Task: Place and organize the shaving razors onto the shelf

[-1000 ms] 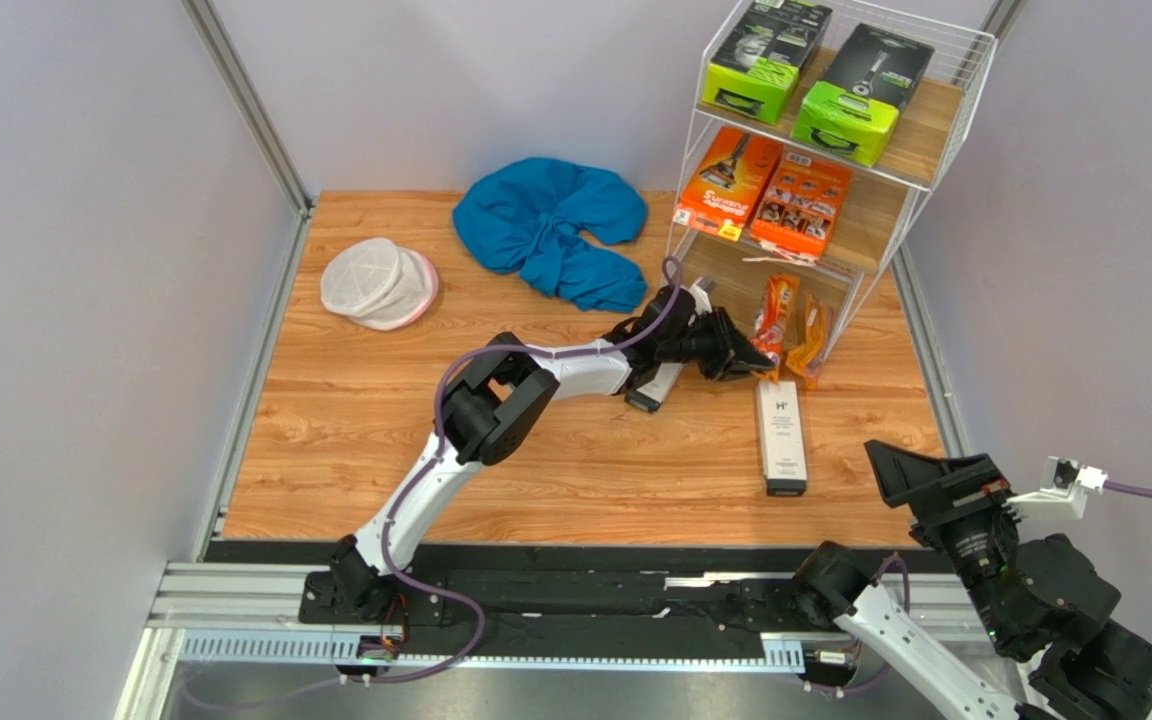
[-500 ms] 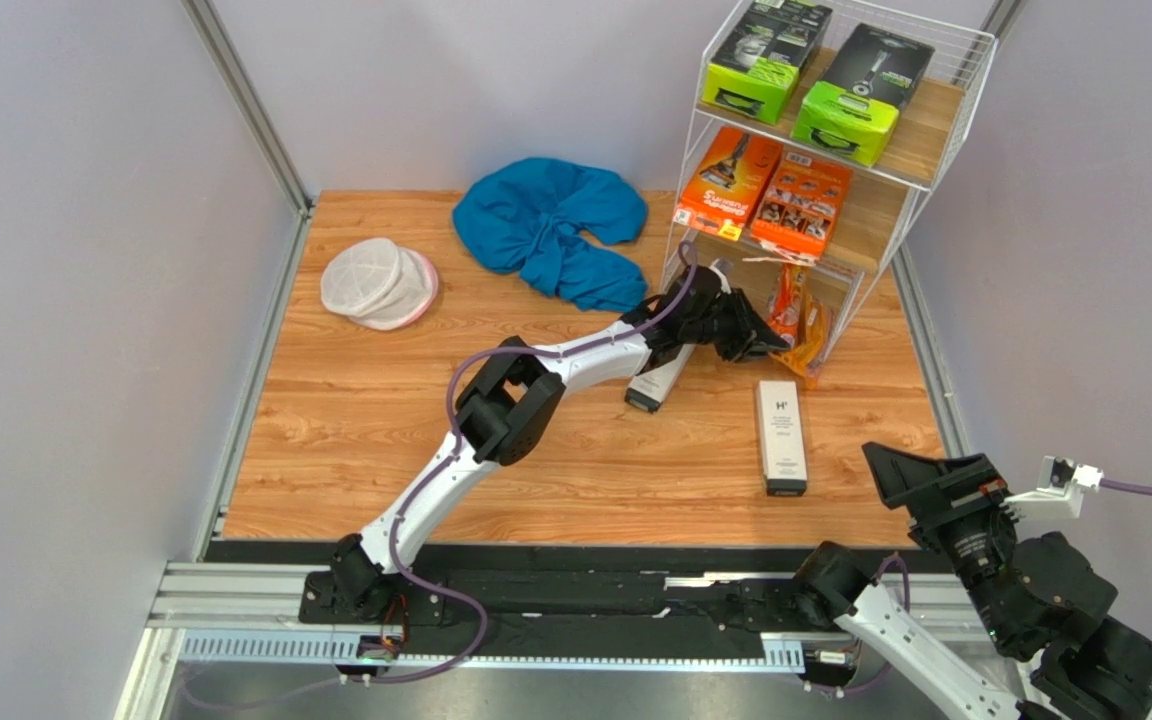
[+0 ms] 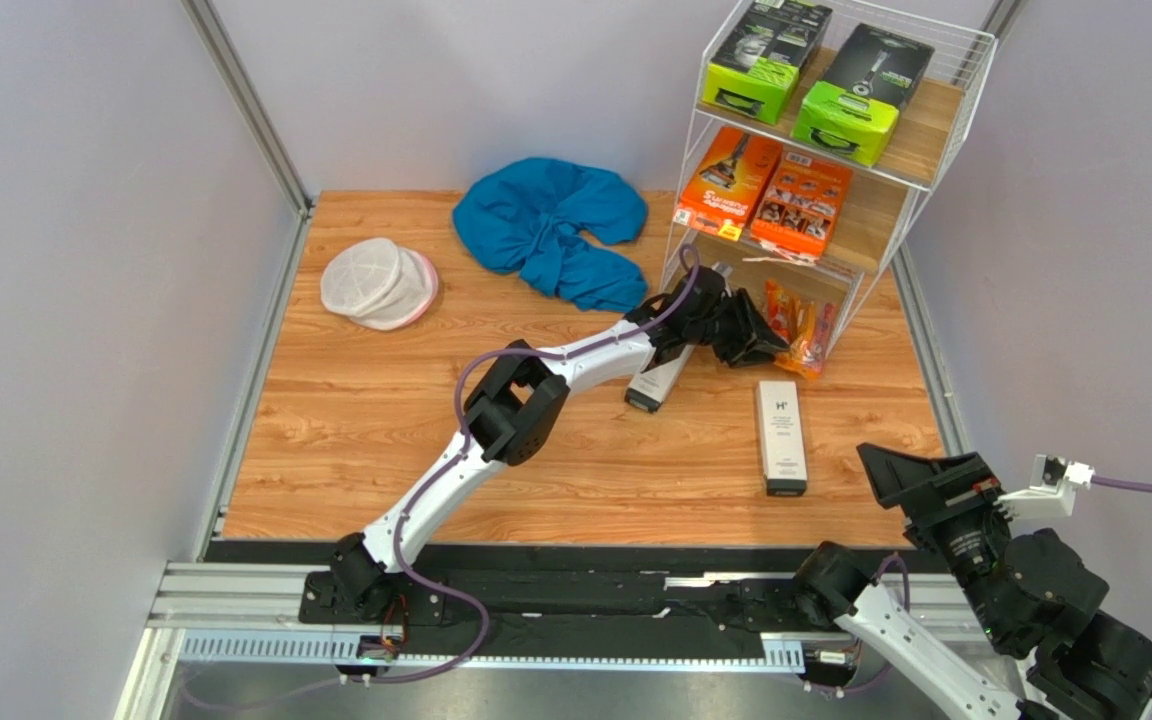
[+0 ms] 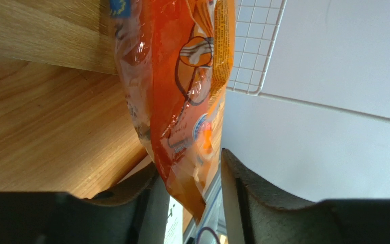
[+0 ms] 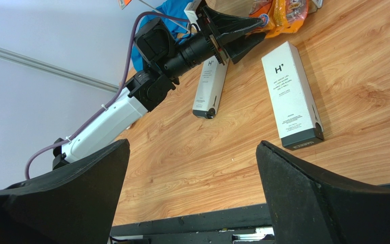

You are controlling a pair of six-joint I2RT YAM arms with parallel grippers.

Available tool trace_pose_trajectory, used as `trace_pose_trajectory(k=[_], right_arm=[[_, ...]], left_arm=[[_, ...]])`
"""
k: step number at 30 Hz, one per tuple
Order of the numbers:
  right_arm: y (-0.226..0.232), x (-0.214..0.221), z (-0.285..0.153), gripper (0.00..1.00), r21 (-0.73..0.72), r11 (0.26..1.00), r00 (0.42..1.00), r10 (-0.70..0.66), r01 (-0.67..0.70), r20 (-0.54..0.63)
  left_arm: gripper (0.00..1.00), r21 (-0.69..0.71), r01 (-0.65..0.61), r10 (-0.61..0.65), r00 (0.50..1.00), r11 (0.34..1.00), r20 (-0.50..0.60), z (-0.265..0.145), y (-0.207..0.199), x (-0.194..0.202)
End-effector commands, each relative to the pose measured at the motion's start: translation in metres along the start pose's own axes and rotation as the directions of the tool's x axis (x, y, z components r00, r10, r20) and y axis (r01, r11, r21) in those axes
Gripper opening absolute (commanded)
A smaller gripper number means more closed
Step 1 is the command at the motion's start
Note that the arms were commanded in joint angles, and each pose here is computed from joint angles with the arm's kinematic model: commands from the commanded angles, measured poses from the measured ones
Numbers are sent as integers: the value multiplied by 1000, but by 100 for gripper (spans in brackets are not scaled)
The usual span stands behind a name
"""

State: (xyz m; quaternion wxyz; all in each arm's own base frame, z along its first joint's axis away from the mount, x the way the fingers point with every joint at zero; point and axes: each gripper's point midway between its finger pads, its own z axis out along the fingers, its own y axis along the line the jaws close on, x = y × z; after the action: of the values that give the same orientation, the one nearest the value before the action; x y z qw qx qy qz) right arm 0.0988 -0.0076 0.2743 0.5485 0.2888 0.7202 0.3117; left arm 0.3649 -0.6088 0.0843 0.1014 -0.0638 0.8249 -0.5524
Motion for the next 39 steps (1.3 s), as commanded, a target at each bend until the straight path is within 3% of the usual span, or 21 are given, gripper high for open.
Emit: trace_pose_trajectory(k=[1,12,18,24,28,39], right_arm=[[-4,-3,-7,100,-42,998,998,55,-55,15],[-3,5,0,100,-39,998,999,52,-52,-4],[0,6,0,100,-49,997,999,52,-52,-12],[-2,5,-2,100,-47,998,999,51,-52,-10],[-3,5,-2,100,-43,998,999,50,-50,-12],[-6,6,-5,100,-42,998,999,50,-51,-18]], left_arm=[[55,54,-39,38,999,998,31,-5,-26,-13],[59,25,-113,112,993,993,41,-31,-25,-18],[59,14,-111,111,993,994,30,-24,-12,-18],[56,53,-116,112,992,992,60,-19,-22,-23],[45,98,-110,102,991,989,81,-16,-32,-28],[50,121,-110,102,992,987,70,-8,-37,-25]])
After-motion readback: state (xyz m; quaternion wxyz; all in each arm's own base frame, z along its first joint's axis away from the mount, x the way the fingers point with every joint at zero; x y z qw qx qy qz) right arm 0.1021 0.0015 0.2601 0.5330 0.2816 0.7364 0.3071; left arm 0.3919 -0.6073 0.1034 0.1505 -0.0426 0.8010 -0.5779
